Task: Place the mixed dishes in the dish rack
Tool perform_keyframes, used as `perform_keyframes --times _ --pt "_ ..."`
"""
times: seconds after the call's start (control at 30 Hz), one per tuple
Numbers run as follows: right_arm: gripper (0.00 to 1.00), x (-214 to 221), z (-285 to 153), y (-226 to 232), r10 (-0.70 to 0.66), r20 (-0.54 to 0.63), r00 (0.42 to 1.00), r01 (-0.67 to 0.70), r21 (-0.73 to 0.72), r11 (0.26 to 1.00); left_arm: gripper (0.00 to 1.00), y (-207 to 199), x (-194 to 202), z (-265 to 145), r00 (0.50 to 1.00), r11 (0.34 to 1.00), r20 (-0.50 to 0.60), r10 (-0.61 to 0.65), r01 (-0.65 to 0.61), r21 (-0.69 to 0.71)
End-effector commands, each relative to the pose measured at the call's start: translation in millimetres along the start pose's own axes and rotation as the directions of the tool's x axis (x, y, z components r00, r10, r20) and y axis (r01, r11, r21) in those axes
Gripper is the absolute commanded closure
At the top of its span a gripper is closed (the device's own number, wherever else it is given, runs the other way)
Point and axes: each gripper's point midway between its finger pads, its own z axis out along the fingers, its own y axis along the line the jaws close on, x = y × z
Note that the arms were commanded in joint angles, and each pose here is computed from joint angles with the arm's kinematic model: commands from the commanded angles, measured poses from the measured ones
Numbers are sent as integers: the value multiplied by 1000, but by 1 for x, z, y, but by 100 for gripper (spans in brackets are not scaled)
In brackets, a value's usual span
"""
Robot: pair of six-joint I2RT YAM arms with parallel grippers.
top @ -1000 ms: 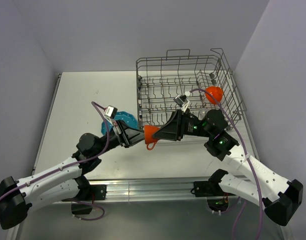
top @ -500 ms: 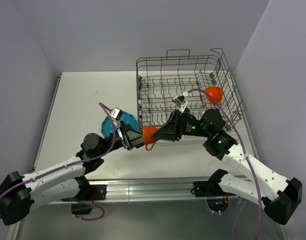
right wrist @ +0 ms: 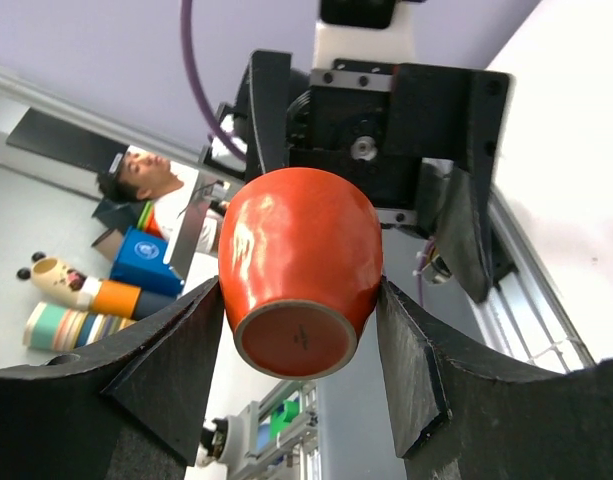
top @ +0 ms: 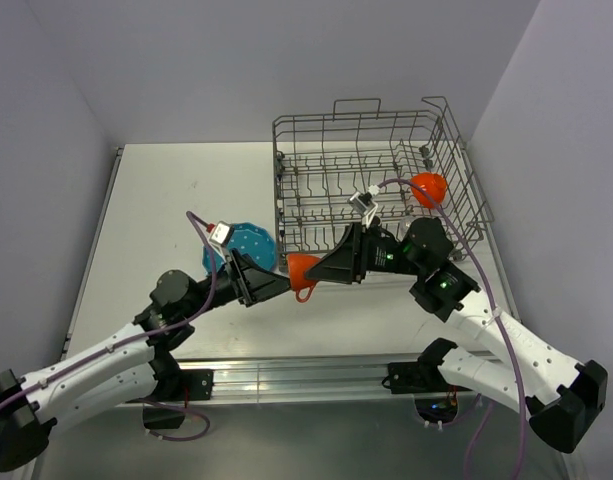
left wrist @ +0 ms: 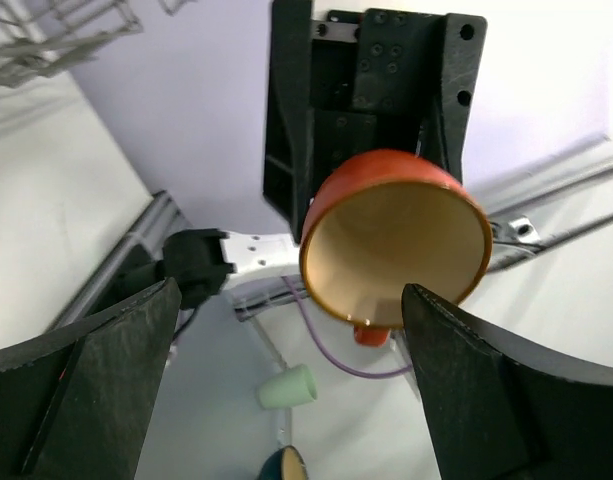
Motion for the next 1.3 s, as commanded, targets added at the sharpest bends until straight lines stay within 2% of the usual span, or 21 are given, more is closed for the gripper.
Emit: perform_keyframes --times 0.0,0.13,0.17,0.2,0.23,0.27,0.4,0.6,0.7,0.8,0.9,0.93,0.97,1.0,1.2,1.27 --pt "100 -13 -6 9 -67 59 996 68 -3 998 1 13 -15 -8 995 990 67 74 -65 -123" --pt "100 -14 -8 3 -66 59 996 65 20 998 1 22 -33 -22 983 971 148 109 -73 -229" --pt "100 -16 -9 2 -68 66 996 66 27 997 1 39 -32 -28 984 947 149 99 -46 -319" --pt "100 -18 -9 2 -77 68 995 76 30 997 1 36 -39 -30 979 937 171 115 -50 -346" --pt "100 -17 -9 -1 -72 63 995 69 44 997 1 42 -50 -36 965 918 225 134 -35 -395" --pt "100 -18 -10 -2 -74 65 995 71 50 996 1 58 -47 -46 967 880 221 130 -10 -474" --pt "100 -24 -11 -11 -90 75 993 82 99 992 1 66 -65 -68 935 806 309 172 47 -590" --pt "100 -37 -13 -29 -109 88 990 90 201 975 1 75 -80 -97 893 719 391 222 121 -684" --pt "100 -52 -14 -40 -132 102 986 99 274 957 1 75 -84 -106 874 706 422 240 142 -694" --pt "100 -73 -17 -59 -164 113 980 105 405 908 1 77 -84 -111 869 700 426 251 142 -700" --pt "100 -98 -25 -81 -200 128 971 93 568 818 1 79 -84 -113 868 698 425 256 138 -703" --pt "100 -97 -31 -93 -178 115 977 68 627 776 1 79 -84 -113 869 697 423 258 136 -704" --pt "100 -115 -36 -90 -229 133 964 82 674 734 1 80 -84 -113 869 696 419 261 131 -706" --pt "100 -113 -39 -108 -192 107 975 54 730 681 1 81 -84 -113 869 691 419 265 132 -711" --pt "100 -144 -53 -144 -216 76 973 37 879 475 1 87 -83 -113 874 673 398 278 119 -730" --pt "100 -148 -50 -157 -203 56 977 41 895 445 1 89 -83 -113 876 669 392 282 114 -735"
